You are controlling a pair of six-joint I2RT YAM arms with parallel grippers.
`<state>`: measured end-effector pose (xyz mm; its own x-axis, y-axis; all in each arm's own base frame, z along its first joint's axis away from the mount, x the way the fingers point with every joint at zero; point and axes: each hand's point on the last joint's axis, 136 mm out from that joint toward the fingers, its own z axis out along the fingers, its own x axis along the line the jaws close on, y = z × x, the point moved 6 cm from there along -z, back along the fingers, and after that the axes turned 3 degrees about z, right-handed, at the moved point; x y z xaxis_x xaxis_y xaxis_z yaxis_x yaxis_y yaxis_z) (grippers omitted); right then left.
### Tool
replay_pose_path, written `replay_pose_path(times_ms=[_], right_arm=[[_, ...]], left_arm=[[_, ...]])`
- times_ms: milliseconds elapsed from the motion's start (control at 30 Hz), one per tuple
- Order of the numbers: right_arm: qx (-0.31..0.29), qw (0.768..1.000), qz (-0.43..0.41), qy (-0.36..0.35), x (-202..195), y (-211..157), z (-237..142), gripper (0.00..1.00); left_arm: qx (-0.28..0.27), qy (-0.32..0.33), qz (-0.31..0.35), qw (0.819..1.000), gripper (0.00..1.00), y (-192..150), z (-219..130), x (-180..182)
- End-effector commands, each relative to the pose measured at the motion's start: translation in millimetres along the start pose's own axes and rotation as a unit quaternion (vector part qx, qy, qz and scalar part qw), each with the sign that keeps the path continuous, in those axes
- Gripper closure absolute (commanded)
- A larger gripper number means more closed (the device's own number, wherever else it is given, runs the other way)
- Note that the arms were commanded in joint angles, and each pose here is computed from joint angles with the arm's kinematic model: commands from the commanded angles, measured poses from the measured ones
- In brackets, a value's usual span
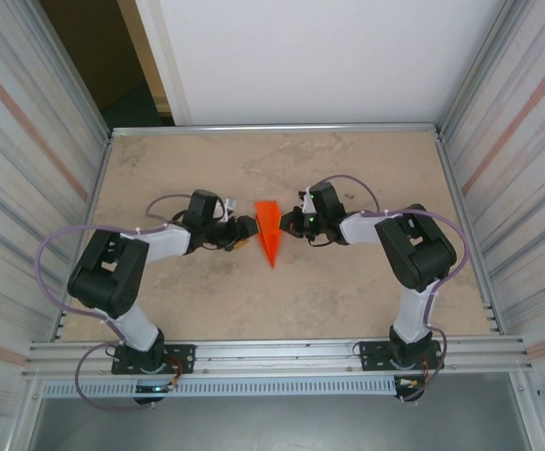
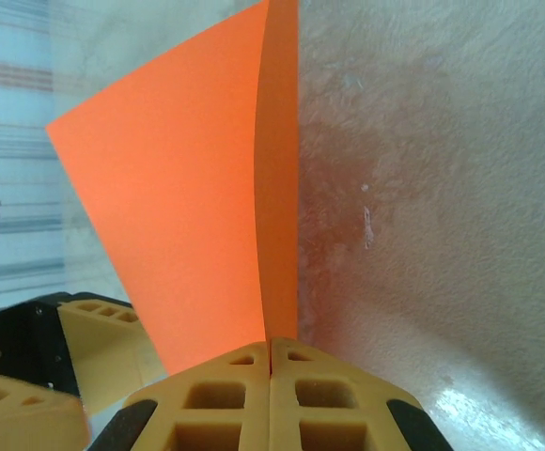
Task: Fold a paper plane with a square sheet of paper (pick it up from the middle)
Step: Turn over the paper plane at the center of the table.
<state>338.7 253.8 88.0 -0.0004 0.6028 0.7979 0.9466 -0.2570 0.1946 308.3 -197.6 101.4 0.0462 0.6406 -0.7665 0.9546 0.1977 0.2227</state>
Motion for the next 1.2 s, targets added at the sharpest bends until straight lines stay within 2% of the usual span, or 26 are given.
replay_pose_path(times_ms=[0, 200, 433, 733, 867, 1067, 1167], right_arm=[[0.007, 1.000, 0.009, 0.008, -5.6, -2.4, 1.8, 1.00], [0.009, 1.000, 0.012, 0.005, -10.2, -2.6, 3.2, 1.00], [0.012, 1.000, 0.015, 0.006, -11.9, -2.7, 4.8, 1.00], [0.014, 1.000, 0.016, 0.003, -14.5, -3.6, 5.9, 0.99], [0.016, 1.000, 0.016, 0.002, -16.6, -3.3, 6.1, 0.94], [0.025, 1.000, 0.013, -0.009, -19.3, -1.4, 9.5, 0.92], [0.021, 1.000, 0.008, -0.010, -18.5, -0.6, 8.4, 0.97]], left_arm=[[-0.009, -0.007, 0.010, 1.000, 0.51, 11.9, 5.6, -6.9], [0.001, 0.007, 0.008, 1.000, 0.71, 14.6, 17.6, 0.6], [0.008, 0.000, 0.013, 1.000, 0.76, 20.9, 28.1, 1.5], [0.021, -0.004, 0.012, 1.000, 0.90, 24.3, 39.4, 5.1], [0.022, -0.003, 0.016, 1.000, 1.00, 23.7, 40.4, 6.5], [0.022, 0.000, 0.021, 1.000, 1.00, 23.9, 39.5, 6.9], [0.020, 0.002, 0.022, 1.000, 1.00, 24.3, 37.8, 7.7]])
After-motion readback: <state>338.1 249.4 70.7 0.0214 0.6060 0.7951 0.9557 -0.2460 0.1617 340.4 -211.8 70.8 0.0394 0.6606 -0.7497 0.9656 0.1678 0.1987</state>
